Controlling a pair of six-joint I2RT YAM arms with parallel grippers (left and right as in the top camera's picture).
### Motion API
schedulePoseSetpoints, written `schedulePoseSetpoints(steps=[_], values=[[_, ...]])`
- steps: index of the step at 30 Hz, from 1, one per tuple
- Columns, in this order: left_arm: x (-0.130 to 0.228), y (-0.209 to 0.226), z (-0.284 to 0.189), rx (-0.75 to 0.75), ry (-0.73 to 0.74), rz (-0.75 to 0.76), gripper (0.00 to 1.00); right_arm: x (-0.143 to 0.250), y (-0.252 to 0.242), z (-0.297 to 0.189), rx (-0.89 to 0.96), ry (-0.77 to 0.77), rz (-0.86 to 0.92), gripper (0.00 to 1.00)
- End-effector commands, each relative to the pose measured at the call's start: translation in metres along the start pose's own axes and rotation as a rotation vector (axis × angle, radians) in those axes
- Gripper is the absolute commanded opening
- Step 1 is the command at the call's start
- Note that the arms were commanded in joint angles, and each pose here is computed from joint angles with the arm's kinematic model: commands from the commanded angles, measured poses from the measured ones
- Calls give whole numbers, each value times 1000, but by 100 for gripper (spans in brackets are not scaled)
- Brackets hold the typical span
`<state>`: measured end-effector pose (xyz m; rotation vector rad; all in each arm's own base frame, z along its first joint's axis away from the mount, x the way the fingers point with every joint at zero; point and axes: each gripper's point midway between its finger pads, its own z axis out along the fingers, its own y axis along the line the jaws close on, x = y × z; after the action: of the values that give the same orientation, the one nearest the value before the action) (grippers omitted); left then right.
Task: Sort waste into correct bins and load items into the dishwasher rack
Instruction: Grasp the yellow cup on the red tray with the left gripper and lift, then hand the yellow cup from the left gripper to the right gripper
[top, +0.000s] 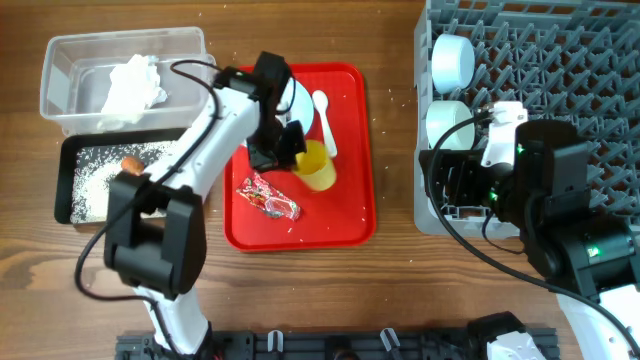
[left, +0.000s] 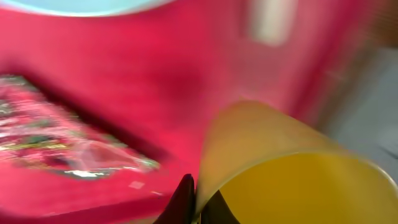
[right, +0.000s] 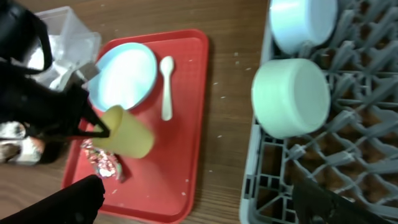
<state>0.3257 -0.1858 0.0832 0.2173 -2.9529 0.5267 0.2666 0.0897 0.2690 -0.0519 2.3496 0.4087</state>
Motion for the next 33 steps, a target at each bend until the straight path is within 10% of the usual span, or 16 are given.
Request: schedulePoseSetpoints(steps=[1, 9, 19, 33], values=[[16, -64, -77, 431, -28, 220, 4, 3, 15, 0, -92, 18, -17, 100], [28, -82, -114, 606, -56, 318, 4, 3, 20, 0, -117, 20, -21, 100], [62, -126, -165, 1037, -104, 750, 4, -24, 103, -5, -626, -56, -233, 100], [43, -106, -212, 1221, -212, 761, 4, -39, 139, 16, -953, -62, -312, 100]])
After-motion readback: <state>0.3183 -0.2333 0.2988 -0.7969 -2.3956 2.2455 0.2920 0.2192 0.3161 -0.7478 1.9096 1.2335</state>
